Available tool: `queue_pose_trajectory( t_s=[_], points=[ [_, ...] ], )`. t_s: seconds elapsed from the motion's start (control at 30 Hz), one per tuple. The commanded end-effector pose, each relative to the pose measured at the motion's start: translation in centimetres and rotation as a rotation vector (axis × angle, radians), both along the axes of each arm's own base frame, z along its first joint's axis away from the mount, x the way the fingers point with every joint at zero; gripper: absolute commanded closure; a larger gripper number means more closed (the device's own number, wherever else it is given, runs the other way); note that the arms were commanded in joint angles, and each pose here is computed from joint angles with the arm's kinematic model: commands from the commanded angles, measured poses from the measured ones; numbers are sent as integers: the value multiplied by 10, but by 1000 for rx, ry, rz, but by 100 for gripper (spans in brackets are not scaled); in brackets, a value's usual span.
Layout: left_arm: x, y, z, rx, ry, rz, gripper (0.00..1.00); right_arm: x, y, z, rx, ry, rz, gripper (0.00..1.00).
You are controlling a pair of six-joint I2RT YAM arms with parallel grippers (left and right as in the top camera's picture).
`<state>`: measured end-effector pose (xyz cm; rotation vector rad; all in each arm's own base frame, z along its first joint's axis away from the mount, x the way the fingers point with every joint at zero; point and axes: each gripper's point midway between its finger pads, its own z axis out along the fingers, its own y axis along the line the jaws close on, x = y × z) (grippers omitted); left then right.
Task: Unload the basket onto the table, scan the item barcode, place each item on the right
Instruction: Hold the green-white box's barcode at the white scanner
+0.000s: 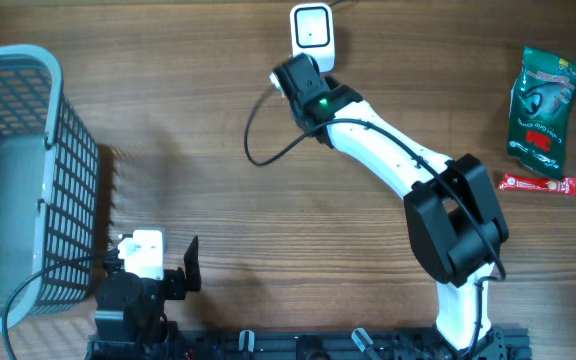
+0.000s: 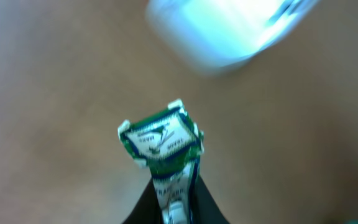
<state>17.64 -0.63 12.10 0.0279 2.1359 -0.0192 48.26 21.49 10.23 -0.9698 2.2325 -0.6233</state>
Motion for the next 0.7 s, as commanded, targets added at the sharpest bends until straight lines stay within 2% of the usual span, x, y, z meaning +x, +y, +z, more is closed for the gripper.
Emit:
queue_pose_trajectory(
  t_s=[0.0, 0.1, 0.17, 0.4, 0.5, 0.67],
  points=[
    [0, -3, 0, -17, -3, -7, 0, 31, -8, 80, -224, -266, 3, 96],
    [0, -3, 0, -17, -3, -7, 0, 50, 7, 104, -169, -399, 20, 96],
    [0, -3, 0, -17, -3, -7, 0, 62, 17, 104, -138, -441, 66, 96],
    [0, -3, 0, -17, -3, -7, 0, 99, 49, 69, -280, -605, 195, 96],
    [0, -3, 0, -17, -4, -7, 0, 107, 60, 34, -322, -624, 255, 96],
    [0, -3, 0, -17, -3, -7, 0, 111, 61, 19, -251, -634, 217, 96]
  ],
)
